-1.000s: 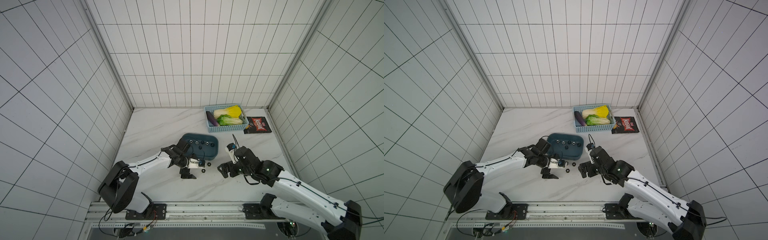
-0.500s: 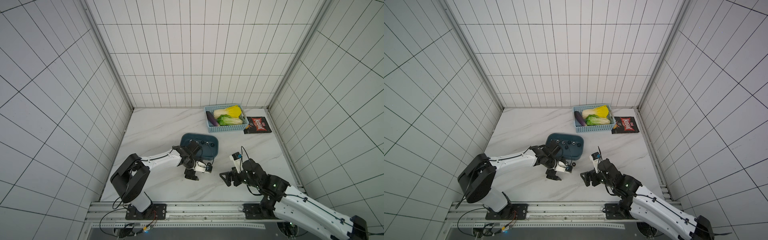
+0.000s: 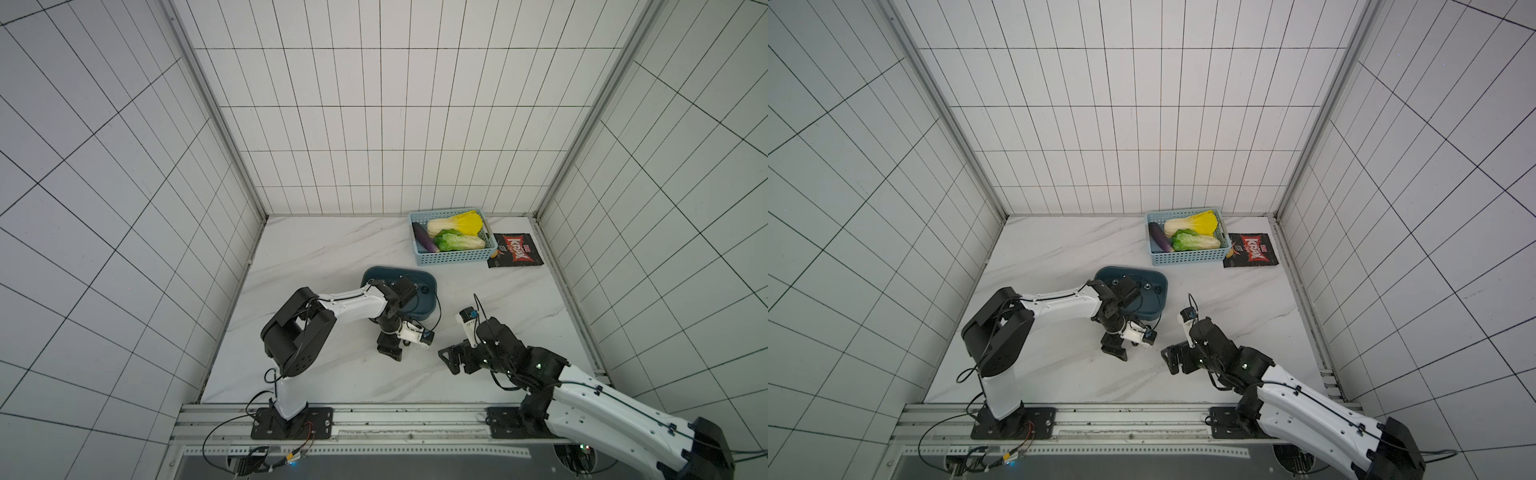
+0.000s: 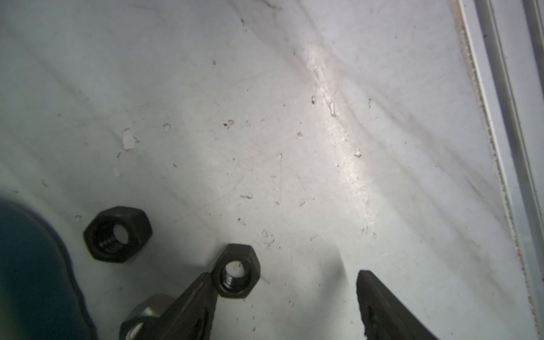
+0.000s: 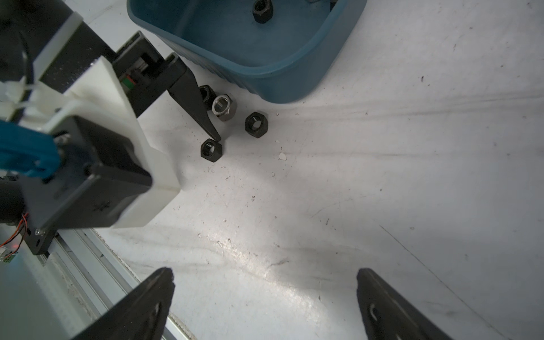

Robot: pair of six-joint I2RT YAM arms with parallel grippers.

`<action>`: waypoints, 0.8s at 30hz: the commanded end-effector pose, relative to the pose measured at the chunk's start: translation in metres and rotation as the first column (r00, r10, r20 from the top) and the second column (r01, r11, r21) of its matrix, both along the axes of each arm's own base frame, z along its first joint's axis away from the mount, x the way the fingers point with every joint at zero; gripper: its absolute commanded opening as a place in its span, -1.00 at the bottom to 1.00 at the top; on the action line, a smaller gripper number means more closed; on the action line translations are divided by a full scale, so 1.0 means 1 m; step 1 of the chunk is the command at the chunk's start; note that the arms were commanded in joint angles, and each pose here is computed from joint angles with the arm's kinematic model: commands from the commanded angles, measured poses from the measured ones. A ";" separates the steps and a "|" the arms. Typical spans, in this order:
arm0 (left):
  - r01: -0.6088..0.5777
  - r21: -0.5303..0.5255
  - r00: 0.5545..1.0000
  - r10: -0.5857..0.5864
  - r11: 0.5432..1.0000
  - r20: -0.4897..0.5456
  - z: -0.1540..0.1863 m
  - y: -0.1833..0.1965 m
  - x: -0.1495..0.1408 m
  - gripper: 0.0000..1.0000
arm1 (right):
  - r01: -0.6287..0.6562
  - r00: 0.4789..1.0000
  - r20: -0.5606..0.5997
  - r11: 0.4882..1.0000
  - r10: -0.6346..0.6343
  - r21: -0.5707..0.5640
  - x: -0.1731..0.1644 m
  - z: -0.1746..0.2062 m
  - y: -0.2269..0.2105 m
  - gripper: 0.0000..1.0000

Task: Put the nuts on the desktop into the storage box
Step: Pick up the nut from the center of the board.

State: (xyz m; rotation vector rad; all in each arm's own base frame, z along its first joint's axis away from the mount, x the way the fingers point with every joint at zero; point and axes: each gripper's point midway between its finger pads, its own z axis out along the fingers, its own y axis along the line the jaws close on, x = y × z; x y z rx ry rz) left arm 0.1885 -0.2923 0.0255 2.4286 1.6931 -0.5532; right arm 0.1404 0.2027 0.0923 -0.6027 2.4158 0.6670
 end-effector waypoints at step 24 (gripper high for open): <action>-0.035 0.023 0.994 0.033 0.999 0.104 -0.013 -0.009 0.015 -0.51 | 0.027 1.000 0.010 0.998 -0.027 -0.059 0.001 -0.002 -0.012 0.99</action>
